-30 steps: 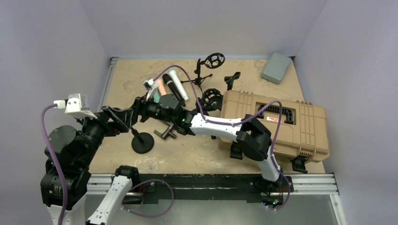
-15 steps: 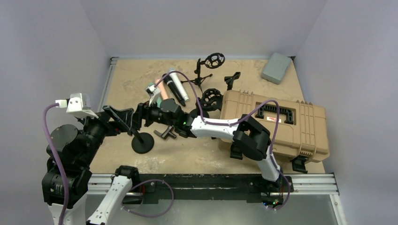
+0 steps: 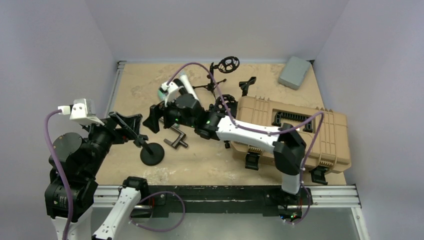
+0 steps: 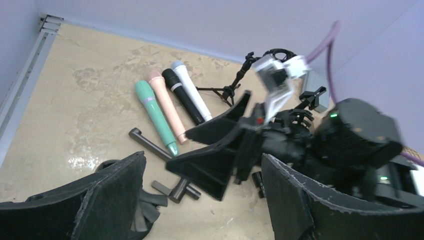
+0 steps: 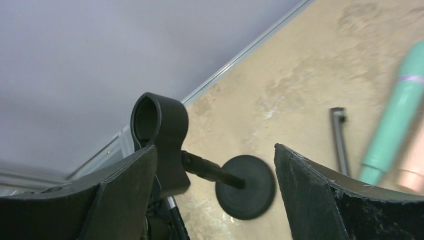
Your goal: Remove the microphone from the stand
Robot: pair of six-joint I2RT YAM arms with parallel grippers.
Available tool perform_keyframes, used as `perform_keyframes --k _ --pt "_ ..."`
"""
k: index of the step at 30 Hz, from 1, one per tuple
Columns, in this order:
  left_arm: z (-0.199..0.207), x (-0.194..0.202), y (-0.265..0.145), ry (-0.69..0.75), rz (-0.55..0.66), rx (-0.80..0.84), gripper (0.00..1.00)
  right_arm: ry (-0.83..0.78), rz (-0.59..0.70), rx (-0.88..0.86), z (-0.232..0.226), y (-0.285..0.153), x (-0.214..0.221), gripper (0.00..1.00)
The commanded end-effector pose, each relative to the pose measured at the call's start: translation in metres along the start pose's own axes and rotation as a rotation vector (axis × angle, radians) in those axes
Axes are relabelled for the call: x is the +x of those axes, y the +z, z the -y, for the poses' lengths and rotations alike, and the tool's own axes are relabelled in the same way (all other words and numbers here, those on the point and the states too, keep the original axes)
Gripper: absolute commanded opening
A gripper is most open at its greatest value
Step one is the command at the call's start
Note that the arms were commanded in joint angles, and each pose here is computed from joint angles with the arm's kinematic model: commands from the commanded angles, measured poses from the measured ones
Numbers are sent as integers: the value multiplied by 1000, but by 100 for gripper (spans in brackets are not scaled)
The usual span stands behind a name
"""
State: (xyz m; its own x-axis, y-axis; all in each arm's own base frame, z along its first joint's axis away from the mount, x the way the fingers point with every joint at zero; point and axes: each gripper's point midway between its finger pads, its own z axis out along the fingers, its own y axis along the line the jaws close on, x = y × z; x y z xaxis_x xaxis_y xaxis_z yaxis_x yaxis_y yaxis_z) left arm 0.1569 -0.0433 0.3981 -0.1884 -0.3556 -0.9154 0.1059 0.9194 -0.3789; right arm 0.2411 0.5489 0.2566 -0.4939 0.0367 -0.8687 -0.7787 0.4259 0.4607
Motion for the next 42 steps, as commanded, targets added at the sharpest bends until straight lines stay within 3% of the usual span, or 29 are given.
perform_keyframes --k 1,8,15,20,34,42 --pt "7 -14 14 -18 48 26 83 -86 138 116 16 -65 -82 85" --pt "23 -8 47 -77 8 107 84 -151 282 414 74 -185 -129 84" --pt "48 -5 70 -48 -58 237 84 -198 559 779 98 -356 -168 85" --pt "57 -18 65 8 -12 288 86 -155 725 909 98 -446 -179 84" --pt "73 -95 -6 104 389 348 87 -200 946 902 64 -545 -217 88" --pt "63 -105 -30 114 486 301 88 -175 1075 783 42 -588 -221 88"
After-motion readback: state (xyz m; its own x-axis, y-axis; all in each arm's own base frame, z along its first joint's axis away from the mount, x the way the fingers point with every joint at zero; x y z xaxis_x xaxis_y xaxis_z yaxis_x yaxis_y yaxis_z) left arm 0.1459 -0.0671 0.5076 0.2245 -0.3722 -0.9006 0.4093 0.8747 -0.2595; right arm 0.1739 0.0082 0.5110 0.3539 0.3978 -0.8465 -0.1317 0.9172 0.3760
